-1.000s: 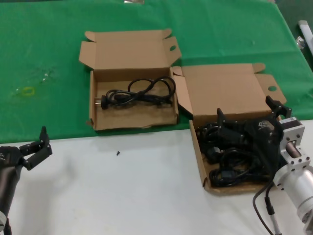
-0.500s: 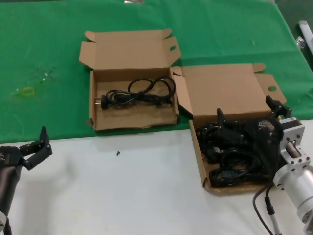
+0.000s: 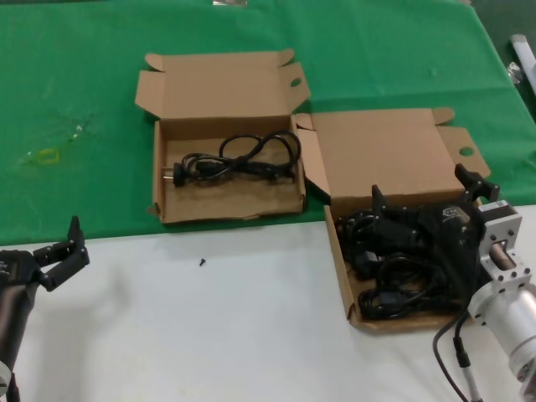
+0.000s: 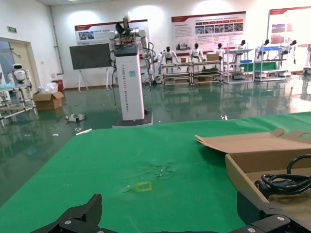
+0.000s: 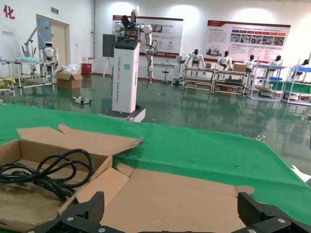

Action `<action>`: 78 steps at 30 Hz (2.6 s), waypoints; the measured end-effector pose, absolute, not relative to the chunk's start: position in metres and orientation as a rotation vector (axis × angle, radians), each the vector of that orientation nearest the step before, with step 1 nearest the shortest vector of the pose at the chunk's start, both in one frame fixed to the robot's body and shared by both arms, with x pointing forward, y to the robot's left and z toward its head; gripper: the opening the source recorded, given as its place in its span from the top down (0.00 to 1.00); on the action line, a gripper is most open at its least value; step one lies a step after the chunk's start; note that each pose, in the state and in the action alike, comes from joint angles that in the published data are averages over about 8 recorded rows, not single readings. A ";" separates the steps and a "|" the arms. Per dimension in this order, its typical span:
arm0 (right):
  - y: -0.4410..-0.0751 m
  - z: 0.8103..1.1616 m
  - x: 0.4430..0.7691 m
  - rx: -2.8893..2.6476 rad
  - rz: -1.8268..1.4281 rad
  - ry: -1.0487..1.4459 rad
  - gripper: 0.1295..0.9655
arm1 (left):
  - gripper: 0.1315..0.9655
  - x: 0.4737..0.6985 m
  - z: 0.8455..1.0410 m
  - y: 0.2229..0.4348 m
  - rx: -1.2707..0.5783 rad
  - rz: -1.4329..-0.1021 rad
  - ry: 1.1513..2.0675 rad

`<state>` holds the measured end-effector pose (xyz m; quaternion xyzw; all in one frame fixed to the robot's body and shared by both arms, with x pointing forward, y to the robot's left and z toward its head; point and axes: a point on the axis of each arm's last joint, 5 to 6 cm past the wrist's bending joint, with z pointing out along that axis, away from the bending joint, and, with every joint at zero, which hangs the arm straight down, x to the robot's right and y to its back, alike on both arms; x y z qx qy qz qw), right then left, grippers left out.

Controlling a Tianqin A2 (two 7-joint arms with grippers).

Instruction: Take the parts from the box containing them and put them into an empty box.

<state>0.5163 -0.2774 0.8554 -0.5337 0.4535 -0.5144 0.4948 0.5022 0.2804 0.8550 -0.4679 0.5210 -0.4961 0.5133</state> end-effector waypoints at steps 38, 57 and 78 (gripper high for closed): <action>-0.277 0.855 0.516 -1.294 -1.247 1.099 0.00 | 0.00 0.502 0.855 0.280 -1.125 -1.193 1.253; -0.277 0.855 0.516 -1.294 -1.247 1.099 0.00 | 0.00 0.502 0.855 0.280 -1.125 -1.193 1.253; -0.277 0.855 0.516 -1.294 -1.247 1.099 0.00 | 0.00 0.502 0.855 0.280 -1.125 -1.193 1.253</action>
